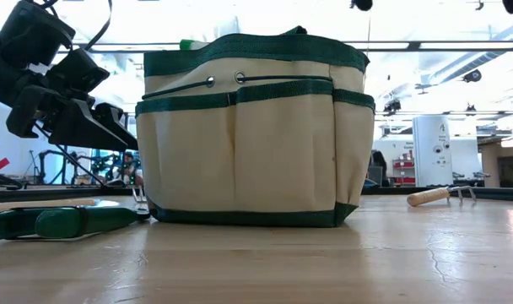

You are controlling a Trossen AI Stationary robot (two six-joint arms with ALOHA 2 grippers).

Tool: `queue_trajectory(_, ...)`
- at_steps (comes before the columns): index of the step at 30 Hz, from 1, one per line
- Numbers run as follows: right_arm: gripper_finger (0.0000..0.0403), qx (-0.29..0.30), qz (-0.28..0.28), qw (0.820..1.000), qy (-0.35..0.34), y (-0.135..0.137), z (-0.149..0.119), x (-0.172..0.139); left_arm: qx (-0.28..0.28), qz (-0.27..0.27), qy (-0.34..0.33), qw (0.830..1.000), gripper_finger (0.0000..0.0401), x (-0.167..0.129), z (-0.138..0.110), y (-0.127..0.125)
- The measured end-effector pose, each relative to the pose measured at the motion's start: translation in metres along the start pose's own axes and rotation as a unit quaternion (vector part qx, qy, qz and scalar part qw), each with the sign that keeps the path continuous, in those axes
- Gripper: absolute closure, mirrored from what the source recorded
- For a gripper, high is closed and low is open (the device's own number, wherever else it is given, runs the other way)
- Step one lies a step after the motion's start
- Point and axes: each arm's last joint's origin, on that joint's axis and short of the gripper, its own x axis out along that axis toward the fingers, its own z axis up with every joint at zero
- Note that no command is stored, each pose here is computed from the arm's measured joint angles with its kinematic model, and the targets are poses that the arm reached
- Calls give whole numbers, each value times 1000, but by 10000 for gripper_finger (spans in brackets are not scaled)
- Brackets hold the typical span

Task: Pick & Place Garden tools in Gardening bag
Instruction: Put the red gloves into the white gardening bag

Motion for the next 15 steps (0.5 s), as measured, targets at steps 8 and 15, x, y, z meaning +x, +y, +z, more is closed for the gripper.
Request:
queue_trajectory(8, 349, 3, -48, 999, -20, 1, -15, 9, 0, 0, 0, 1000, 160, 0, 0, 0)
queue_trajectory(15, 349, 3, -58, 998, -37, 2, -35, 17, 0, 0, 0, 1000, 160, 0, 0, 0)
